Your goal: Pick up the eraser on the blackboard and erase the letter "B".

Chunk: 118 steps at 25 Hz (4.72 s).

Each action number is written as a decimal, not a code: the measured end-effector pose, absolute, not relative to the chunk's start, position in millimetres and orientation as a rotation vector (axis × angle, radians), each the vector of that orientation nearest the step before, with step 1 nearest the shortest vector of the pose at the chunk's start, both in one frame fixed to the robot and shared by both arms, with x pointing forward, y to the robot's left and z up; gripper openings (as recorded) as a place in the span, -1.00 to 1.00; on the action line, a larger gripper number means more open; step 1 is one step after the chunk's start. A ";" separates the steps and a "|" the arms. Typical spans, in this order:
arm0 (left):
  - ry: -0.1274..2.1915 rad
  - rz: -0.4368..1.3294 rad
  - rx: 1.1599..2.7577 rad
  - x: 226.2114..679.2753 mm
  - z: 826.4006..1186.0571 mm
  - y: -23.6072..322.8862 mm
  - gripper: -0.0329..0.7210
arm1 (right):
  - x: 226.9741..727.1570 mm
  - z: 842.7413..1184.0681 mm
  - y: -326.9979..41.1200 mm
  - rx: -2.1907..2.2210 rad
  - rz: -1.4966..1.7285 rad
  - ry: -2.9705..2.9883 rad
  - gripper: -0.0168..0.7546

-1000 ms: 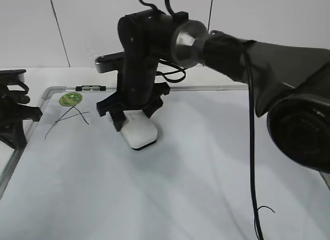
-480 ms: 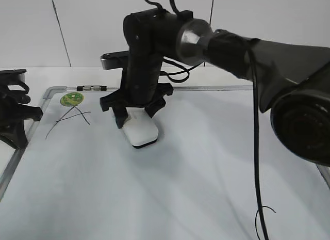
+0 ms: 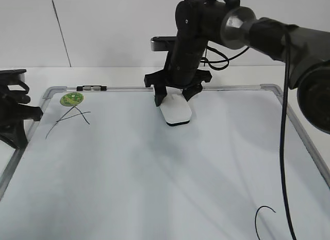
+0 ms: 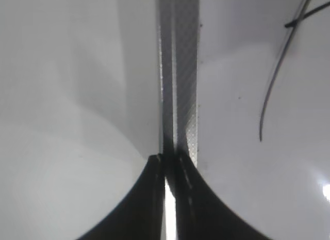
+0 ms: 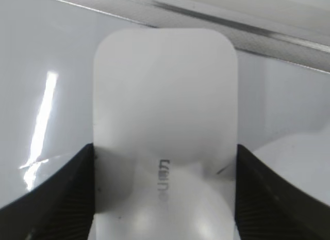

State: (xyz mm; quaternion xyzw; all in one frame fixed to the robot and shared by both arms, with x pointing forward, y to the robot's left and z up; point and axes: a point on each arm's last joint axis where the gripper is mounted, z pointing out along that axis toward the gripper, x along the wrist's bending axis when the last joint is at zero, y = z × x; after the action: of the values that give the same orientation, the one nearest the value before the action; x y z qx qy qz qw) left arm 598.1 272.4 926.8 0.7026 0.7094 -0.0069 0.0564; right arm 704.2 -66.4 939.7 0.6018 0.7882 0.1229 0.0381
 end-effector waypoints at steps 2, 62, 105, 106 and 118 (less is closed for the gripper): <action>2.152 -0.021 2.131 598.1 926.8 272.4 -0.87 | 703.7 942.8 -66.0 1.848 0.396 2.426 0.44; 2.157 -0.033 2.140 597.5 926.7 272.4 -0.87 | 606.6 965.5 -267.5 2.074 0.143 2.162 0.43; 2.152 -0.049 2.155 603.3 931.7 271.8 -0.81 | 623.7 1035.1 -265.1 2.108 0.142 2.150 0.46; 2.153 -0.055 2.163 603.2 931.3 271.9 -0.78 | 625.4 1041.1 -264.5 2.103 0.168 2.141 0.45; 2.146 -0.080 2.192 600.4 939.2 272.0 0.19 | 615.2 1072.7 -259.7 2.112 0.320 2.115 0.43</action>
State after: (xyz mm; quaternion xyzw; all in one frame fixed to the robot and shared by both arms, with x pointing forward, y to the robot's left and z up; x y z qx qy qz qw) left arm 600.4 272.0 939.2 0.7139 0.6988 -0.0261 0.0364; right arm 615.2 -259.7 1072.7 0.7010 0.7019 0.1061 0.0675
